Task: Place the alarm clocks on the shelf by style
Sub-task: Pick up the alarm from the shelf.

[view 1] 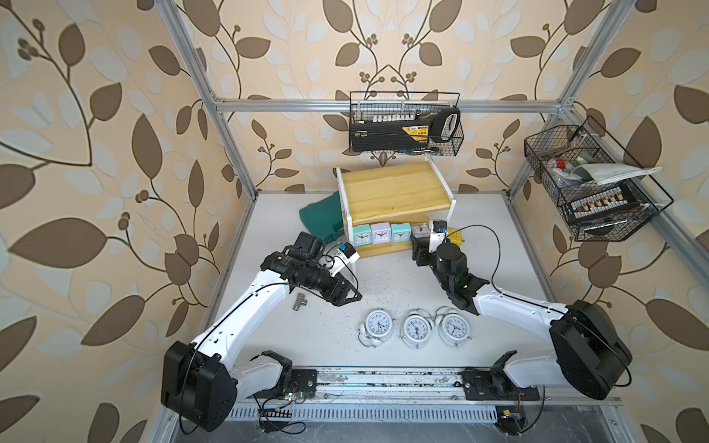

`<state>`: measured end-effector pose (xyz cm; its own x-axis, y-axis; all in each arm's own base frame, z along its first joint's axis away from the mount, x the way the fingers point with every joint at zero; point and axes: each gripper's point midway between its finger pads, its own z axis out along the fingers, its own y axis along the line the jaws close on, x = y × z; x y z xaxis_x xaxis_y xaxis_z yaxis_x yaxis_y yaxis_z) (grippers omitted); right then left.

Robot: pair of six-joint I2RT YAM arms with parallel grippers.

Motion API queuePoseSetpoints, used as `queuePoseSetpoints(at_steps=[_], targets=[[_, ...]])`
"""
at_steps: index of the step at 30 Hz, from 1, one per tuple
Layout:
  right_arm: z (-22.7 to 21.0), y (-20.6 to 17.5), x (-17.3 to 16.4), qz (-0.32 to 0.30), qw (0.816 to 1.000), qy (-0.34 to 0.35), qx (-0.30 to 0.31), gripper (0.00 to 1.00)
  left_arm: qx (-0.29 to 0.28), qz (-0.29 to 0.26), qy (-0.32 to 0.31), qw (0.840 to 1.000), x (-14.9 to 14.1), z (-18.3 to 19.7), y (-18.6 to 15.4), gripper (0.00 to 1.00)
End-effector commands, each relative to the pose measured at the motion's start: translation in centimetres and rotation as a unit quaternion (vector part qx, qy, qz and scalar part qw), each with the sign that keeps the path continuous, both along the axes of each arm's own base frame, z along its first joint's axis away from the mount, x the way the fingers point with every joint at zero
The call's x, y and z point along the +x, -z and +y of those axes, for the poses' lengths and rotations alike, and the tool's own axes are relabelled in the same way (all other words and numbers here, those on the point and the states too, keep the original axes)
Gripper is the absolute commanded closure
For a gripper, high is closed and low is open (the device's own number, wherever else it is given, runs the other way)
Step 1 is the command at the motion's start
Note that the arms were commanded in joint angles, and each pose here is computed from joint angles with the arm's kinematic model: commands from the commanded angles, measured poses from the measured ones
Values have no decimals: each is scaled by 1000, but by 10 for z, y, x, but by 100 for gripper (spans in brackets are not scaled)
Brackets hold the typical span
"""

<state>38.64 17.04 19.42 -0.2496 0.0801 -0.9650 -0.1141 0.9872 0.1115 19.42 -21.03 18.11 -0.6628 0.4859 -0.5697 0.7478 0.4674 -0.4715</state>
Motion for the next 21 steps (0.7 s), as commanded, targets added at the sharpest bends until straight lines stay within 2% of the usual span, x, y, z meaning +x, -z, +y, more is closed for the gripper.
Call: queuePoseSetpoints(at_steps=[1,9,21], targets=[[-5,-16,7,-24,999,16,14,36,-15,-11,10,1000,-2,-1,-5,25],[-6,-21,0,-39,999,7,18,49,-13,-11,10,1000,-1,0,-4,25],[-17,-35,-20,-63,997,3,41,57,-15,-8,9,1000,-1,-1,-5,25]])
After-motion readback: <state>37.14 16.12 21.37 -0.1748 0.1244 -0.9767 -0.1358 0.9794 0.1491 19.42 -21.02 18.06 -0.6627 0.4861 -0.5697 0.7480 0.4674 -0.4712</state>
